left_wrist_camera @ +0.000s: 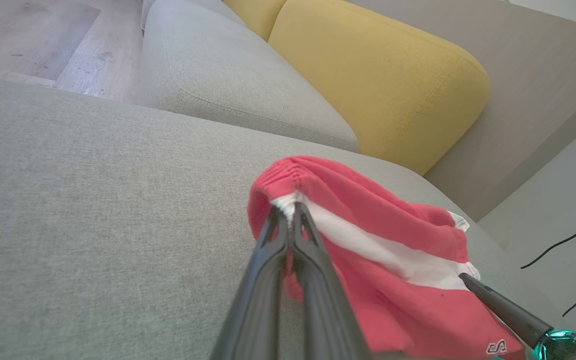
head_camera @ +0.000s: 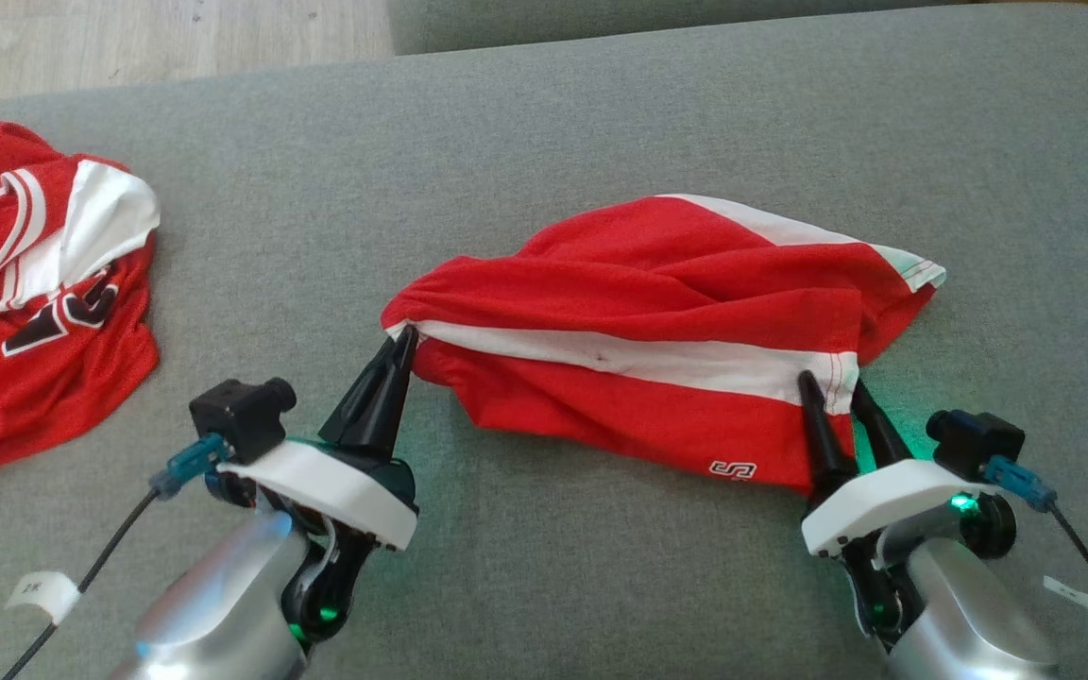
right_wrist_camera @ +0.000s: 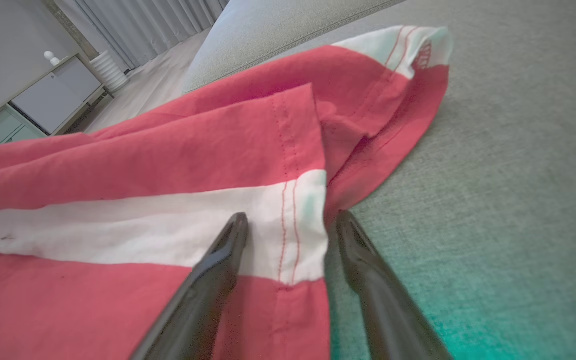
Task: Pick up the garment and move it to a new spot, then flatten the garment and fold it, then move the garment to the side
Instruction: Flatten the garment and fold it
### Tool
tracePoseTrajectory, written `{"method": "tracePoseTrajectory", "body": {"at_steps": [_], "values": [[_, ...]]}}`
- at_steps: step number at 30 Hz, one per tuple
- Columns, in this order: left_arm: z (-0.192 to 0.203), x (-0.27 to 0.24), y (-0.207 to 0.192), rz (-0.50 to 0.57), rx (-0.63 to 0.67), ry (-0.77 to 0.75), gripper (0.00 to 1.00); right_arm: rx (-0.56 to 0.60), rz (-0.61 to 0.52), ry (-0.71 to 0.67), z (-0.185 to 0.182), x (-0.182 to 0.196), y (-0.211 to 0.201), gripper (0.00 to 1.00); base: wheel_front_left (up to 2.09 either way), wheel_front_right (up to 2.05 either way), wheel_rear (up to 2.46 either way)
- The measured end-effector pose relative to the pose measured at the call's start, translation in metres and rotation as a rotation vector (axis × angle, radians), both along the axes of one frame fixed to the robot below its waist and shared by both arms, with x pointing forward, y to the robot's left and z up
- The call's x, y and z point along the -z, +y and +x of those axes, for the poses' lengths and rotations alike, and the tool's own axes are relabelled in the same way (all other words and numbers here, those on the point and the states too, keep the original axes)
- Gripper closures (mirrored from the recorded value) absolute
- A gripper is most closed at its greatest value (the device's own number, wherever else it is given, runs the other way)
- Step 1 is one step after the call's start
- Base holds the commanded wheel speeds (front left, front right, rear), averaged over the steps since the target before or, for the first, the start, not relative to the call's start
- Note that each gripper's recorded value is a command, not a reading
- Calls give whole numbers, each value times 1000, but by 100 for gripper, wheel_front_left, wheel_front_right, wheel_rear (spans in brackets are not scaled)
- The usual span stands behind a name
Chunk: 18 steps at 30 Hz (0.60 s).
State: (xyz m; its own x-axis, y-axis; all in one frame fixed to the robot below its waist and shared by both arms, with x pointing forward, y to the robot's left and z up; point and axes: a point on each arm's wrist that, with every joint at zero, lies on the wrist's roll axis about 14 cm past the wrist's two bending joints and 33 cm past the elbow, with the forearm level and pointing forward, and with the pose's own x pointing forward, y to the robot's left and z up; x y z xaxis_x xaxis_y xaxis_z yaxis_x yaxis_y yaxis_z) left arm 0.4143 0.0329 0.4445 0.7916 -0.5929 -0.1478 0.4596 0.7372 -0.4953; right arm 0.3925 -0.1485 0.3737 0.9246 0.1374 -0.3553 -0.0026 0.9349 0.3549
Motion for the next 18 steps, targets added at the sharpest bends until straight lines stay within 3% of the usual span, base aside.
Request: {"method": "tracePoseTrajectory", "body": {"at_steps": [4, 5, 7, 12, 18], "values": [[-1, -1, 1, -2, -3, 0, 100, -14, -4, 7, 0, 1, -1, 78, 0, 0, 0], [-1, -1, 1, -5, -6, 2, 100, -16, -6, 8, 0, 1, -1, 78, 0, 0, 0], [-1, -3, 2, -3, -6, -2, 100, -18, -10, 6, 0, 0, -2, 100, 0, 0, 0], [-2, -8, 1, -2, -4, -16, 100, -13, -33, -33, 3, -11, -11, 100, 0, 0, 0], [-6, -30, -7, -16, 34, -79, 100, 30, -99, -236, 20, -71, -40, 100, 0, 0, 0]]}}
